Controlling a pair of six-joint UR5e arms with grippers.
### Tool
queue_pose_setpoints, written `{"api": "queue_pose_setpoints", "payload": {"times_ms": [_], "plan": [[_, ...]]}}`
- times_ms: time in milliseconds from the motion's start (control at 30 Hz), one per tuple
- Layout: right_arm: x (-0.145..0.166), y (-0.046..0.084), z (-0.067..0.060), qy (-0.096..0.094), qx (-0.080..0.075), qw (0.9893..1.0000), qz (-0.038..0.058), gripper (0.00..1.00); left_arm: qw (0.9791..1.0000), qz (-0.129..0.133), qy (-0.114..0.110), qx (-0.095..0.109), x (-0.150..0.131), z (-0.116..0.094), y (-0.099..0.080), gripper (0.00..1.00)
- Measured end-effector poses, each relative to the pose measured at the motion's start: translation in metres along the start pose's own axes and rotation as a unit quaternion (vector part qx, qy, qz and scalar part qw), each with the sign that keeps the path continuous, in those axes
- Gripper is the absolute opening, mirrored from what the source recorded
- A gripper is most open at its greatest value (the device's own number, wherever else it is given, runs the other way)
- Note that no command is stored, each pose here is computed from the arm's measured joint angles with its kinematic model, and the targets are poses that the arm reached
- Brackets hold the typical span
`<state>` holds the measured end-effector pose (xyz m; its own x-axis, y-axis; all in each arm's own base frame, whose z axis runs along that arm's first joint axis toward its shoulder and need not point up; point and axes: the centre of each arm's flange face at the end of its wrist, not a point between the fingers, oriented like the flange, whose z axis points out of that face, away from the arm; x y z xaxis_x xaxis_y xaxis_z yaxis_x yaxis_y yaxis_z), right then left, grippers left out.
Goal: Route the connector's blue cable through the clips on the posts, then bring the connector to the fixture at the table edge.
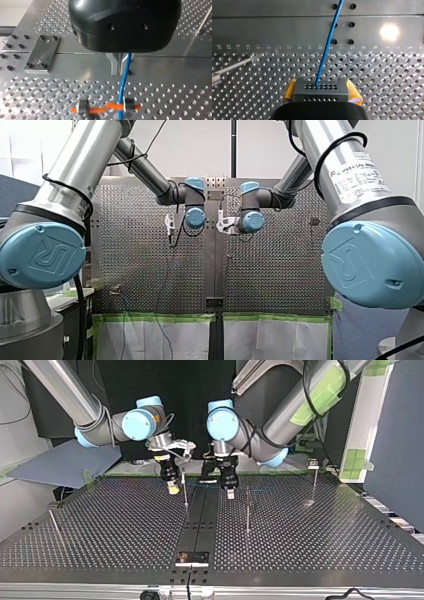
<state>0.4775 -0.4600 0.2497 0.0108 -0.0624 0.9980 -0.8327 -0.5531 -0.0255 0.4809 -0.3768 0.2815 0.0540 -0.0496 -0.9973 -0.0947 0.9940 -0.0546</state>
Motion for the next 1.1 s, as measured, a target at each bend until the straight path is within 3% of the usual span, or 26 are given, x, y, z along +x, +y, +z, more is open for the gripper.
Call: {"api": "queue_pose_setpoints", "payload": {"times_ms": [733, 1100], "plan": [[-0.016, 0.002, -0.009, -0.031, -0.004, 0.9995, -0.0058, 0.00, 0.9996, 0.025, 0.003, 0.009, 0.035, -0.036, 0.000, 0.07], [-0.031, 0.003, -0.018, -0.048, -0.008, 0.9988, -0.0084, 0.00, 0.9983, 0.048, 0.020, 0.026, 0.064, -0.051, -0.012, 0.07]]}}
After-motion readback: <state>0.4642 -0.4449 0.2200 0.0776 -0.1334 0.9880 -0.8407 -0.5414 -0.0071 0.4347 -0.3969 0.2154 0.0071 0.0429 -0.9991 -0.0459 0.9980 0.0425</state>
